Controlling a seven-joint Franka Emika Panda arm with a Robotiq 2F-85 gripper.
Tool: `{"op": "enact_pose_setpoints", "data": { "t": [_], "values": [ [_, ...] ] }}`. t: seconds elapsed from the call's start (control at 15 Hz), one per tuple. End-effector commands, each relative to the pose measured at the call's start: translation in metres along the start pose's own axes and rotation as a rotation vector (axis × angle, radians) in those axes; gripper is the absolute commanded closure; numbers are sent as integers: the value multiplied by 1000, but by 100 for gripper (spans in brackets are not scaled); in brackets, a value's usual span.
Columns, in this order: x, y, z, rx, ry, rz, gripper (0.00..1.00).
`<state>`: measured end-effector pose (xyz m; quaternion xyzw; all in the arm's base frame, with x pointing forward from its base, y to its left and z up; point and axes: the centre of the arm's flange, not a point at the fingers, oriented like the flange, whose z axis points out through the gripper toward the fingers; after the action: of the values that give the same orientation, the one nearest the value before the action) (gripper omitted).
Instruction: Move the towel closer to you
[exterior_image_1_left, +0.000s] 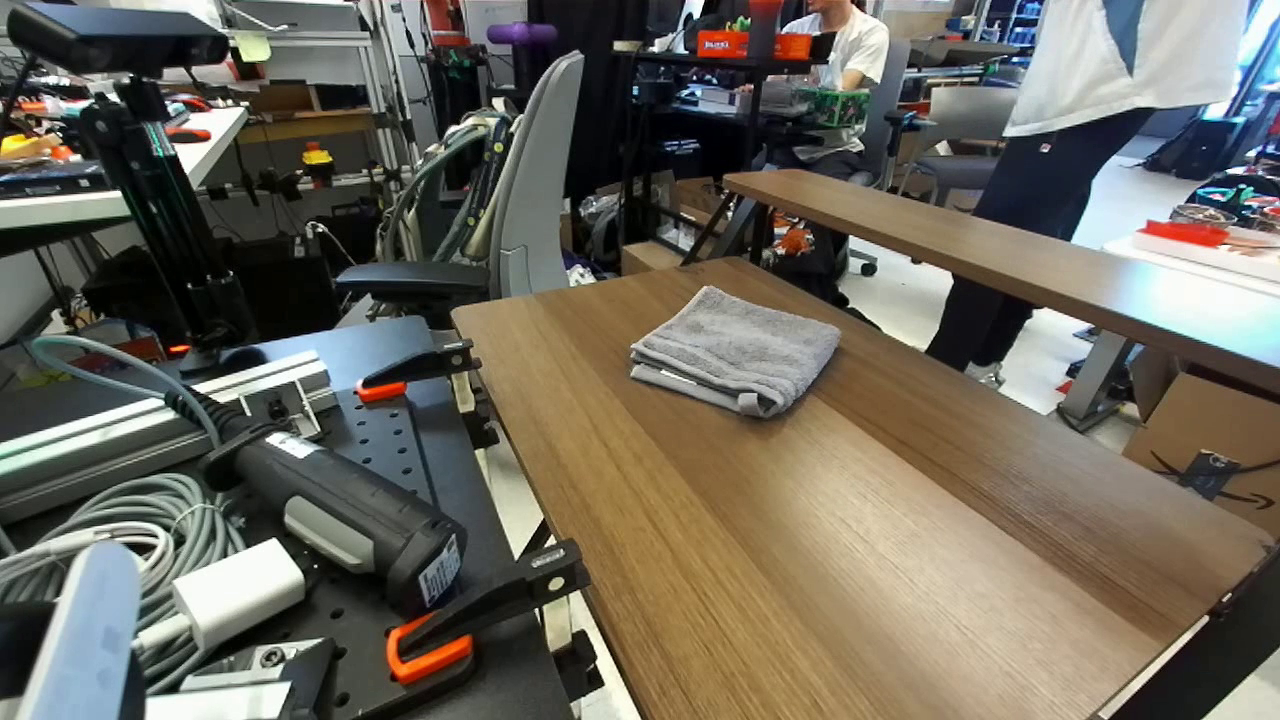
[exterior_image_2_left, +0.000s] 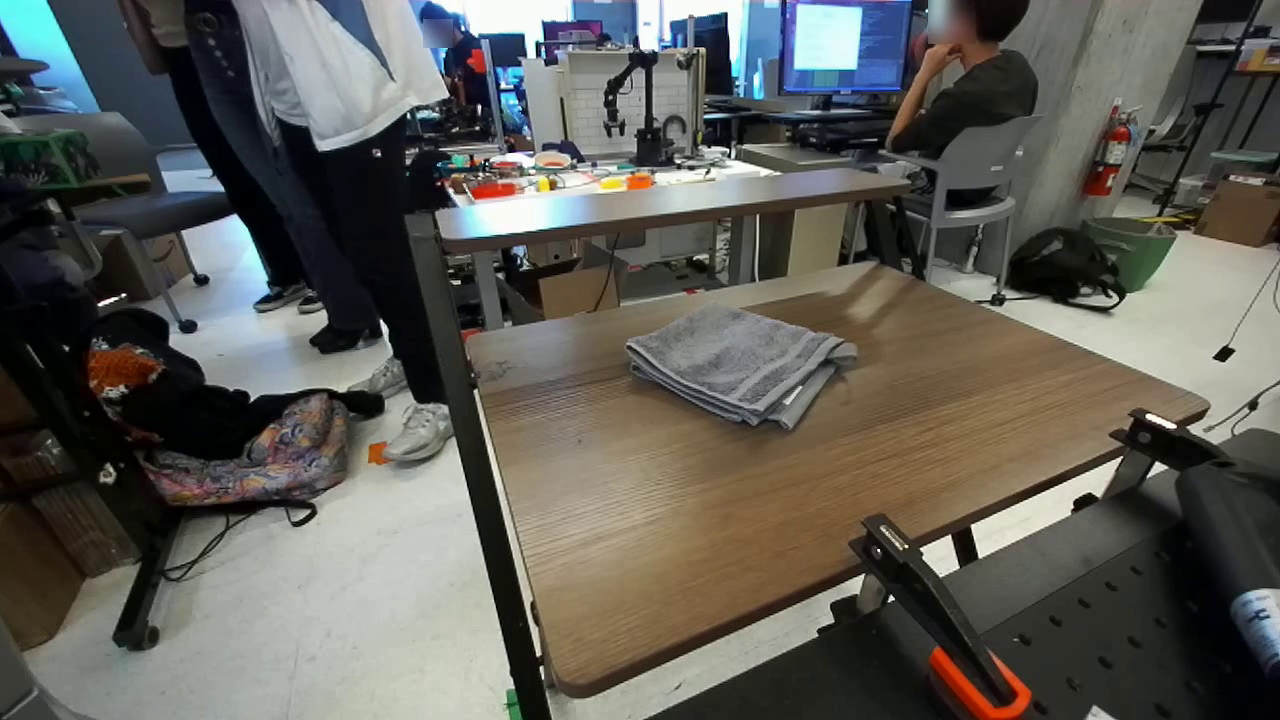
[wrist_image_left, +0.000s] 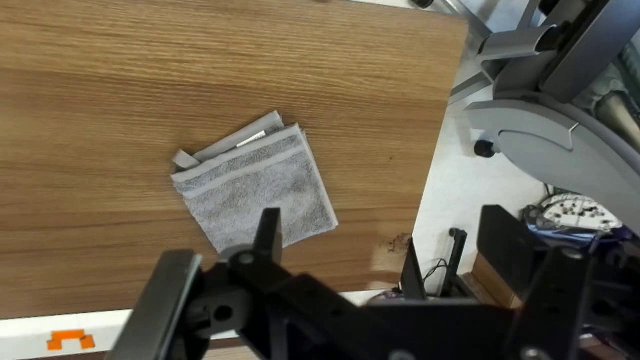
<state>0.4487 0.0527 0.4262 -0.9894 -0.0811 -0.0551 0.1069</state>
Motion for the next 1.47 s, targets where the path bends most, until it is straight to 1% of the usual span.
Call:
{"op": "enact_pose_setpoints", "data": {
  "t": [0.0,0.27,0.73,1.0,1.13,1.4],
  "values": [
    [18,14,49,-42,52,23,0],
    [36,31,113,-87,73,42,0],
    [76,58,217,-186,104,123,0],
    [92,66,259,-225,92,157,0],
    [100,68,274,-226,72,184,0],
    [107,69,296,-232,61,208,0]
  ]
}}
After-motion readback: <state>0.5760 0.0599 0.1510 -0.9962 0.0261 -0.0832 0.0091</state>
